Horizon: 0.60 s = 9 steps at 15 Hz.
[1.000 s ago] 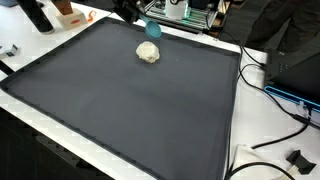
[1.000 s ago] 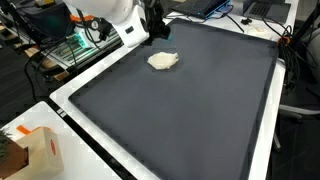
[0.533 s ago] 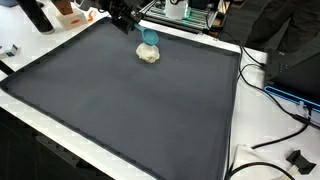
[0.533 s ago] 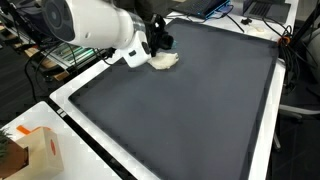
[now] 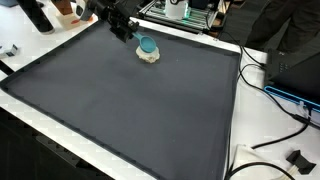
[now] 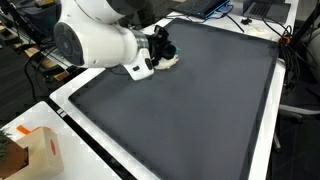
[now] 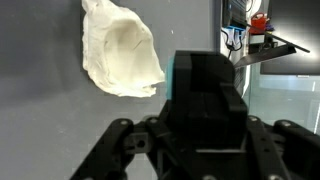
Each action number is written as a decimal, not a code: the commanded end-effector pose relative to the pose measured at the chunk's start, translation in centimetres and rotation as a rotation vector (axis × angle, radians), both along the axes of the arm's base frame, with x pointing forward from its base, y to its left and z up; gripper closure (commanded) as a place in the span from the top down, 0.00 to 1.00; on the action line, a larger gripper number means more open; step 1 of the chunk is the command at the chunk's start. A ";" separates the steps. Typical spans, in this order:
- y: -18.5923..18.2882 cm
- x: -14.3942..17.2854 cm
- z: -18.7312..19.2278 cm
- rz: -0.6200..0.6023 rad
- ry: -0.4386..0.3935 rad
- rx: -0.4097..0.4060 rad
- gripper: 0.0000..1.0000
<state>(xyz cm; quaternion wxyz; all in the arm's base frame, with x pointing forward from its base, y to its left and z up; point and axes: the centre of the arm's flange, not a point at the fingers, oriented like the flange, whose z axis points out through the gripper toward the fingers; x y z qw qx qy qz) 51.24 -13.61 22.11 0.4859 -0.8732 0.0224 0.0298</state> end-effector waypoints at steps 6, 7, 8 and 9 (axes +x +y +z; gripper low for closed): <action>0.7 2.3 -3.9 -0.010 0.068 -0.051 0.25; 0.8 2.5 -4.4 -0.015 0.081 -0.070 0.25; 0.8 2.6 -4.7 -0.023 0.095 -0.090 0.25; 0.9 2.8 -5.0 -0.029 0.110 -0.110 0.25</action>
